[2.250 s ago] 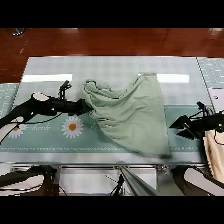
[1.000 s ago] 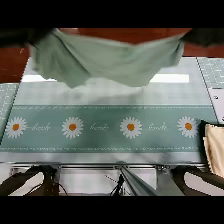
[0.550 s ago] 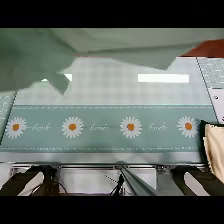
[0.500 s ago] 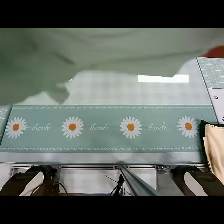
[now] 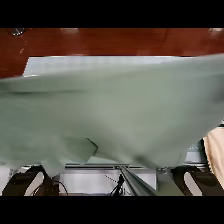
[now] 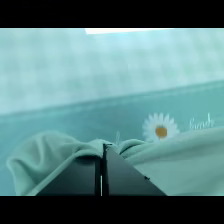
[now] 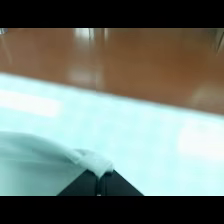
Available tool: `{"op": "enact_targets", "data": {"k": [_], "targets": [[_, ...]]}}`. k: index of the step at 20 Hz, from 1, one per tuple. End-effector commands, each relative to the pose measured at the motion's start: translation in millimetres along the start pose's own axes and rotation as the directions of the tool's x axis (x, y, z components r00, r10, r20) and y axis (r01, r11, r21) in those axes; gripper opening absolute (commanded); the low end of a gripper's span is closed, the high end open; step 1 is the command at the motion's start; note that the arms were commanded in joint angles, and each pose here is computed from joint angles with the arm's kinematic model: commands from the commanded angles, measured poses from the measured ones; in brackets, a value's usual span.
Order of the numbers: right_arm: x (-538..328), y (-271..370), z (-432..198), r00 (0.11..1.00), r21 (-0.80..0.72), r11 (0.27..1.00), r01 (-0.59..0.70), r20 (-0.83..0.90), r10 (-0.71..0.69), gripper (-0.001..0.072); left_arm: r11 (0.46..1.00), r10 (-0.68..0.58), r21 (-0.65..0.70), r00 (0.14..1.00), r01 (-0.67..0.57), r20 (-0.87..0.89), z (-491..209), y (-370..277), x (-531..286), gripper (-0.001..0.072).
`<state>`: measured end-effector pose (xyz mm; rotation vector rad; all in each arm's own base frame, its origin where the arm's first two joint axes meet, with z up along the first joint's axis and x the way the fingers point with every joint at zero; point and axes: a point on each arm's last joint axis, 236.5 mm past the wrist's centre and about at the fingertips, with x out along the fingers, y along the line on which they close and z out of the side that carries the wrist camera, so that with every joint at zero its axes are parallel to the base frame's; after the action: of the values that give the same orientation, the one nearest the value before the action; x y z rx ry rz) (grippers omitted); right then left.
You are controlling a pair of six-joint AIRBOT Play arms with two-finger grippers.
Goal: Fold the shirts.
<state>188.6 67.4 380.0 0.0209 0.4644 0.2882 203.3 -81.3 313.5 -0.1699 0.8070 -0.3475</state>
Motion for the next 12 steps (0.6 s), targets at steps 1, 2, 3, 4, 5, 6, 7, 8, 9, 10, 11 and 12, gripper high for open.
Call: {"op": "enact_targets", "data": {"k": [1, 2, 3, 4, 5, 6, 7, 8, 9, 10, 11, 12], "targets": [[57.8, -15.8, -61.7, 0.980, 0.096, 0.995, -0.014, -0.197, 0.033, 0.0026, 0.990, -0.054, -0.142, 0.971, 0.021, -0.232, -54.0, 30.1, 87.9, 0.0026], [79.8, -23.4, -76.8, 0.972, 0.123, 0.992, -0.010, -0.231, 0.038, 0.0027, 0.980, -0.088, -0.194, 0.954, 0.033, -0.286, -71.2, 36.9, 121.5, 0.0026], [100.9, -30.4, -89.2, 0.966, 0.153, 0.988, -0.004, -0.255, 0.044, 0.0027, 0.969, -0.129, -0.240, 0.944, 0.055, -0.305, -82.8, 40.1, 154.3, 0.0027], [123.4, -38.7, -102.6, 0.958, 0.183, 0.983, 0.005, -0.284, 0.048, 0.0027, 0.957, -0.162, -0.281, 0.939, 0.074, -0.304, -88.7, 42.0, 181.9, 0.0026], [144.1, -45.8, -114.5, 0.948, 0.208, 0.978, 0.013, -0.314, 0.055, 0.0026, 0.945, -0.184, -0.315, 0.938, 0.087, -0.293, -90.5, 45.0, 209.9, 0.0027], [166.5, -53.3, -126.0, 0.935, 0.229, 0.973, 0.018, -0.348, 0.065, 0.0026, 0.935, -0.195, -0.343, 0.939, 0.091, -0.283, -89.0, 47.7, 233.2, 0.0026], [186.7, -61.1, -133.6, 0.924, 0.245, 0.969, 0.026, -0.376, 0.070, 0.0027, 0.928, -0.208, -0.360, 0.937, 0.099, -0.280, -85.5, 48.6, 256.1, 0.0026], [207.5, -67.8, -137.6, 0.917, 0.260, 0.965, 0.027, -0.391, 0.080, 0.0026, 0.923, -0.214, -0.371, 0.938, 0.102, -0.274, -80.3, 49.7, 276.5, 0.0027], [231.3, -76.6, -138.9, 0.918, 0.275, 0.961, 0.031, -0.389, 0.082, 0.0027, 0.921, -0.215, -0.374, 0.941, 0.107, -0.262, -72.5, 50.7, 296.8, 0.0026], [255.0, -87.5, -140.7, 0.921, 0.296, 0.954, 0.047, -0.382, 0.073, 0.0027, 0.919, -0.211, -0.379, 0.946, 0.106, -0.247, -62.8, 53.0, 313.9, 0.0026], [275.6, -96.4, -144.0, 0.922, 0.316, 0.947, 0.060, -0.380, 0.069, 0.0027, 0.917, -0.206, -0.384, 0.950, 0.104, -0.234, -52.8, 55.5, 330.1, 0.0026], [295.0, -105.1, -147.6, 0.921, 0.338, 0.938, 0.075, -0.385, 0.065, 0.0027, 0.915, -0.206, -0.390, 0.953, 0.106, -0.224, -43.6, 57.4, 343.3, 0.0026]]}}
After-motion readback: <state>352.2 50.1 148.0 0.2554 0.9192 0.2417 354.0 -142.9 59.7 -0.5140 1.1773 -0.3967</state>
